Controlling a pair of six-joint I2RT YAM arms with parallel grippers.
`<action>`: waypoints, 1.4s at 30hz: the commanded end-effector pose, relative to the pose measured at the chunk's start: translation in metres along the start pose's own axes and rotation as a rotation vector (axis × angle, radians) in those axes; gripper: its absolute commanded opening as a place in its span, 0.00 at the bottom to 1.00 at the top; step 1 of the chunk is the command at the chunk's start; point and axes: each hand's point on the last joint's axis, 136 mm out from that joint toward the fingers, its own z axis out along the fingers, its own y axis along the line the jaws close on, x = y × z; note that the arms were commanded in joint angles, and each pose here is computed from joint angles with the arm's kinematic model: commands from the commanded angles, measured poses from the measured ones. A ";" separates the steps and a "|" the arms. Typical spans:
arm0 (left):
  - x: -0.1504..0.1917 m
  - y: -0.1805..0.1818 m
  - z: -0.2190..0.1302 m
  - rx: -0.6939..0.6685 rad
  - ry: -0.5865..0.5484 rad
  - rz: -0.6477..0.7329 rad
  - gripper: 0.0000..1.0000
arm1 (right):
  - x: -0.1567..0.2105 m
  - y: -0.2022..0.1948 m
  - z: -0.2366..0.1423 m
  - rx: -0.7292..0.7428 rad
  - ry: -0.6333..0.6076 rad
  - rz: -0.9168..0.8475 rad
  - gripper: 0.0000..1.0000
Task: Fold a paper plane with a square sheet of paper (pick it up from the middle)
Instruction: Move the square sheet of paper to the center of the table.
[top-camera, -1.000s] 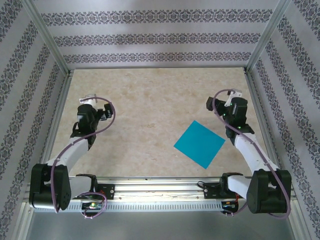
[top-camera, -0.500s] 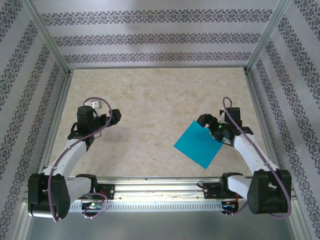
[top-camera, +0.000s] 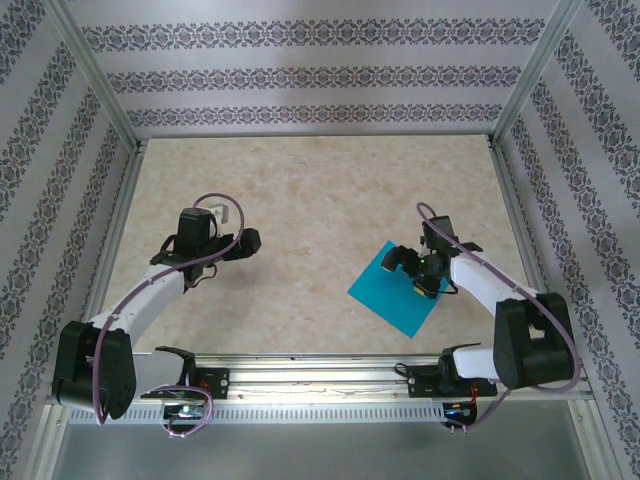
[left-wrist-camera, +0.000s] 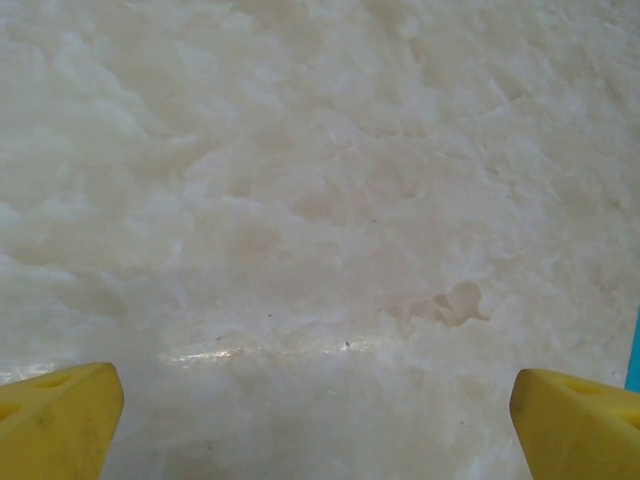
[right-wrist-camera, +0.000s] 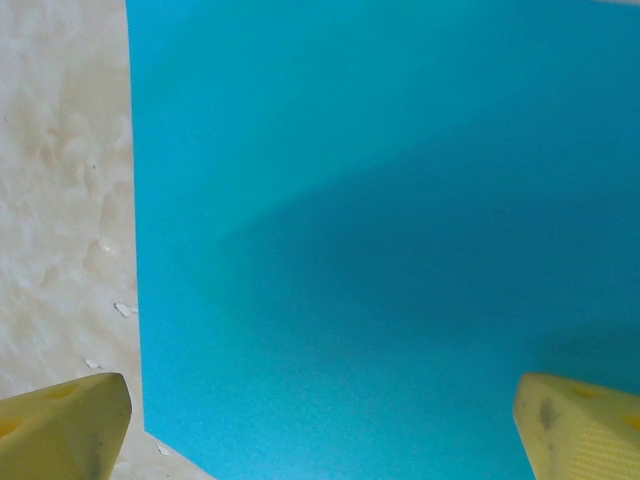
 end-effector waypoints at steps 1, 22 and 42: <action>-0.010 0.001 -0.006 -0.053 0.001 0.011 1.00 | -0.004 0.016 0.006 0.019 0.007 -0.066 0.98; -0.009 0.001 -0.039 -0.122 0.026 0.037 1.00 | 0.072 0.182 0.094 -0.067 0.258 -0.501 0.98; -0.031 -0.023 -0.032 0.012 -0.065 -0.036 1.00 | 0.068 0.150 0.062 -0.171 0.235 -0.379 0.98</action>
